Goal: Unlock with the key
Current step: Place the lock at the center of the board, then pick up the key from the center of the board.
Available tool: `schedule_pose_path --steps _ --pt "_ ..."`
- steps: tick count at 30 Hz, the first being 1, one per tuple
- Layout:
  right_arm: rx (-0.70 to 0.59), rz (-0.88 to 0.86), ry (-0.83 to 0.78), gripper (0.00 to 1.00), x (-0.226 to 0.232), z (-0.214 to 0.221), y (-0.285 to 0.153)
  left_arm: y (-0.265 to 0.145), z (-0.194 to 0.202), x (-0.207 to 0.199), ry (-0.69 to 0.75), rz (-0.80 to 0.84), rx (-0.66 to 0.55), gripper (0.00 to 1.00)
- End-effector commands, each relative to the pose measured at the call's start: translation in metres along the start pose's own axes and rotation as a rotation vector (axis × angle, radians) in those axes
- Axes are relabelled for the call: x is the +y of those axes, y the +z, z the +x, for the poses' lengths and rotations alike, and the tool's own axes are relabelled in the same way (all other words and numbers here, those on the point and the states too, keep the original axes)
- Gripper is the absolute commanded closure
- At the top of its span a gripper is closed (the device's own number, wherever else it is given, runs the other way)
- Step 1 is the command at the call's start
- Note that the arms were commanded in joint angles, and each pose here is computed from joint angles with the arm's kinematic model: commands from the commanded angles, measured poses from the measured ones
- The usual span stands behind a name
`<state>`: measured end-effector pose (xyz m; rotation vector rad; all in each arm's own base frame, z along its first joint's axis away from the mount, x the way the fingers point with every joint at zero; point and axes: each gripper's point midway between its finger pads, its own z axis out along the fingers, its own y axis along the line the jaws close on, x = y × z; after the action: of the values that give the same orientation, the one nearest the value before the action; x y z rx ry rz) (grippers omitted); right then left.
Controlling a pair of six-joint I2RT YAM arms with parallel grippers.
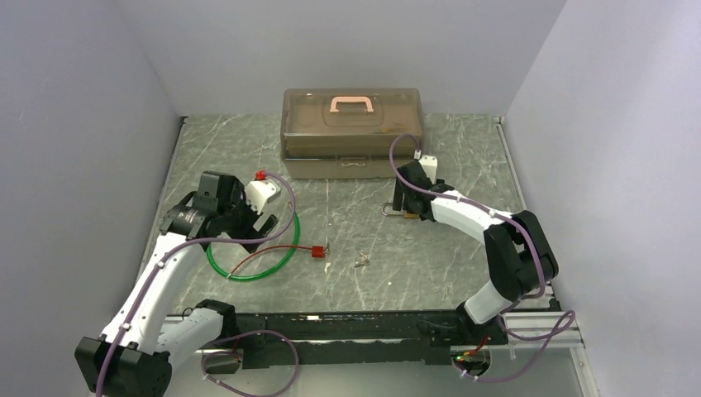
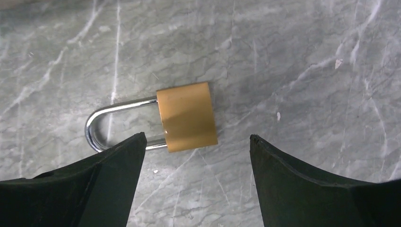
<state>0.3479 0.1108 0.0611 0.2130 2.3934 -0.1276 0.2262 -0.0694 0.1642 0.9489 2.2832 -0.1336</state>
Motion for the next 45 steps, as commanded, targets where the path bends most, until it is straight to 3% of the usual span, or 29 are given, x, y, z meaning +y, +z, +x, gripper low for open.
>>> schedule_pose_path --steps 1,6,16,28,35,40,45 --pt "-0.025 -0.011 0.010 0.18 0.005 0.005 -0.004 -0.008 -0.017 -0.001 0.019 0.025 -0.053 0.01" --pt "-0.075 -0.226 -0.107 0.20 0.054 0.027 -0.051 -0.005 -0.015 -0.004 0.018 0.044 -0.045 0.01" --pt "0.029 -0.568 -0.297 0.29 0.115 0.099 -0.091 -0.002 -0.014 -0.005 0.012 0.058 -0.035 0.01" --pt "0.121 -0.621 -0.426 0.39 0.136 0.135 -0.093 -0.001 -0.016 -0.007 -0.003 0.064 -0.040 0.01" --pt "0.136 -0.555 -0.480 0.69 0.129 0.148 -0.087 -0.001 -0.021 -0.007 -0.014 0.075 -0.050 0.01" --pt "0.106 -0.560 -0.479 0.97 0.130 0.140 -0.092 -0.003 -0.028 -0.007 -0.023 0.089 -0.060 0.01" --pt "0.022 -0.611 -0.492 1.00 0.135 0.116 -0.109 -0.008 -0.038 -0.013 -0.034 0.124 -0.093 0.01"
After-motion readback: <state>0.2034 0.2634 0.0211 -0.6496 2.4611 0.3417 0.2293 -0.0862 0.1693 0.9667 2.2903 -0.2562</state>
